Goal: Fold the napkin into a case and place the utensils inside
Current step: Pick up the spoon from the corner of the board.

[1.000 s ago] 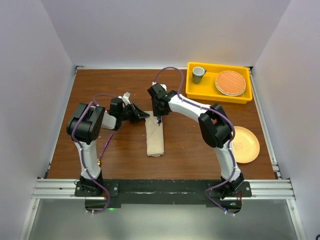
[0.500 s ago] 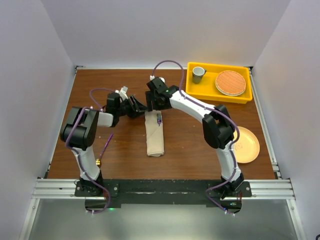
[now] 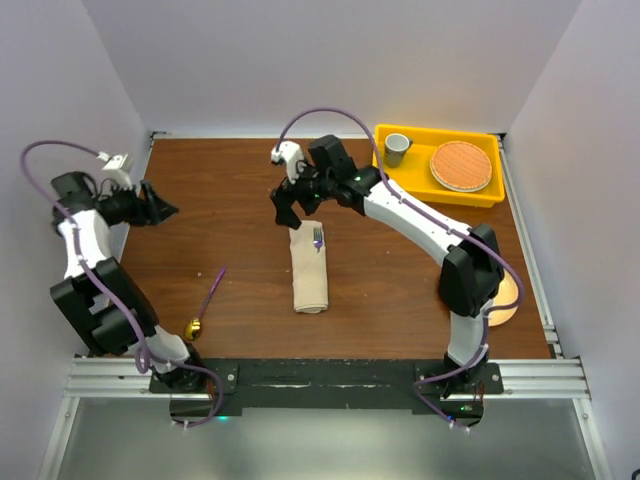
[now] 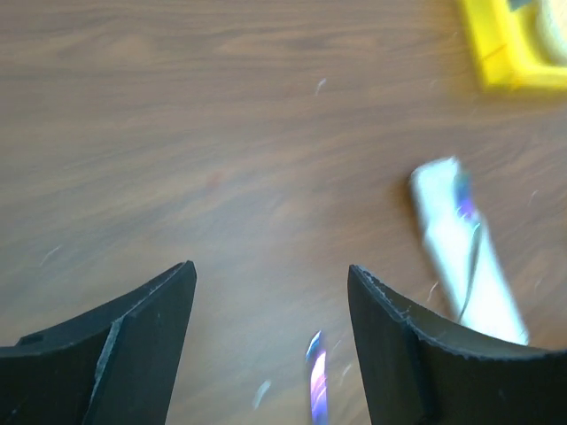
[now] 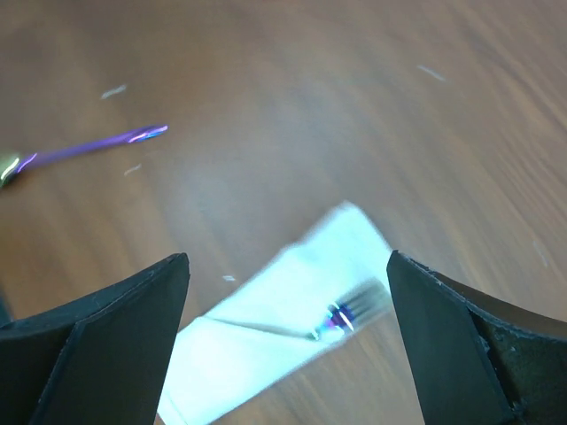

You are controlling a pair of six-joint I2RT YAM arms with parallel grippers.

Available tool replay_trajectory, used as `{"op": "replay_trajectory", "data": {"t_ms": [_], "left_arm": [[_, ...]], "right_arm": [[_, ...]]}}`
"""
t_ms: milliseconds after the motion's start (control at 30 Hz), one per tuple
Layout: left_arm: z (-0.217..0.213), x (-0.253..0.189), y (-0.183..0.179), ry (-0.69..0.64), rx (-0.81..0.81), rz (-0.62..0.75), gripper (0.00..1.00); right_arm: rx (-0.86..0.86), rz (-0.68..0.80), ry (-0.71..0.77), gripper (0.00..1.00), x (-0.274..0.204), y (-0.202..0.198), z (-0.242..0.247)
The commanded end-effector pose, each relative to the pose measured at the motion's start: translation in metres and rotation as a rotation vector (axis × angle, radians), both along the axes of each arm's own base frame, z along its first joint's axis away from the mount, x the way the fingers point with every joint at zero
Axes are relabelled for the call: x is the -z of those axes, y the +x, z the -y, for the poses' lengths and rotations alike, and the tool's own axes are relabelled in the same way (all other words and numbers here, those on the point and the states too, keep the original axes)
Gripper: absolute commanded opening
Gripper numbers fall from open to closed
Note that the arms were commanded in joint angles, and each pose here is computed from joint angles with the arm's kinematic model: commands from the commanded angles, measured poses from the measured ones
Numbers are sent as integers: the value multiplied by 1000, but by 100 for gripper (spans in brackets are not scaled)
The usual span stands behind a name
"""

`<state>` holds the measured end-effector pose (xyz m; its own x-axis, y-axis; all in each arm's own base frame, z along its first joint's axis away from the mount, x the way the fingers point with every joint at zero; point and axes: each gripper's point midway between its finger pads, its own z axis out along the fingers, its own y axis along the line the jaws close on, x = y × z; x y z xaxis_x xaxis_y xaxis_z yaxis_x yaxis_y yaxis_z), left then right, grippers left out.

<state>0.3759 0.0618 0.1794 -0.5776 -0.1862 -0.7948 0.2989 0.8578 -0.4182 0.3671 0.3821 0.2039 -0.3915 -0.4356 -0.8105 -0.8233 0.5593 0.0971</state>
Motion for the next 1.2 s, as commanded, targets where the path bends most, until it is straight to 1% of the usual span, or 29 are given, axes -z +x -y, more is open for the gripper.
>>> {"op": "replay_trajectory", "data": {"t_ms": [0, 33, 67, 100, 133, 167, 200, 233, 267, 300, 367, 400, 467, 500, 600, 733, 933, 1033, 1167], "left_arm": [[12, 16, -93, -47, 307, -93, 75], [6, 22, -97, -88, 293, -116, 74], [-1, 26, -101, -117, 257, -135, 73], [-15, 33, -110, -159, 180, -157, 73], [-20, 36, -114, -172, 157, -162, 72], [-23, 39, -118, -168, 147, -161, 71], [-24, 42, -123, -152, 148, -155, 71], [-23, 42, -126, -118, 158, -150, 71], [-21, 41, -129, -101, 166, -138, 70], [-17, 43, -132, -101, 168, -142, 70], [-14, 40, -137, -69, 173, -131, 70], [-11, 42, -141, -65, 175, -135, 70], [-11, 42, -146, -35, 173, -129, 70], [-11, 41, -146, -30, 167, -126, 70], [-14, 38, -147, -33, 146, -113, 70], [-15, 37, -147, -60, 129, -110, 70], [-17, 35, -148, -68, 106, -104, 70], [-18, 34, -149, -76, 96, -103, 70], [-23, 33, -150, -81, 75, -103, 70]], "right_arm": [[-712, 154, 50, 98, 14, -73, -56], [-790, 216, 64, 98, -1, -77, -69], [-884, 225, 79, 98, 4, -93, -82], [-979, 242, 61, 97, 25, -100, -90], [-1027, 290, 81, 97, 18, -103, -103], [-1097, 311, 101, 95, 20, -120, -116], [-1161, 322, 88, 94, 43, -125, -125], [-1196, 370, 100, 92, 37, -128, -136], [-1248, 388, 116, 88, 41, -143, -147], [-1282, 421, 121, 86, 47, -147, -155], [-1314, 428, 130, 81, 64, -158, -171], [-1319, 455, 139, 79, 67, -159, -179], [-1334, 457, 144, 75, 81, -166, -189], [-1330, 467, 150, 71, 83, -165, -194], [-1345, 456, 154, 66, 99, -172, -202], [-1350, 446, 158, 62, 117, -183, -214], [-1283, 431, 202, 60, 125, -185, -238], [-1270, 429, 192, 57, 136, -185, -245], [-1278, 404, 147, 52, 152, -188, -243]]}}
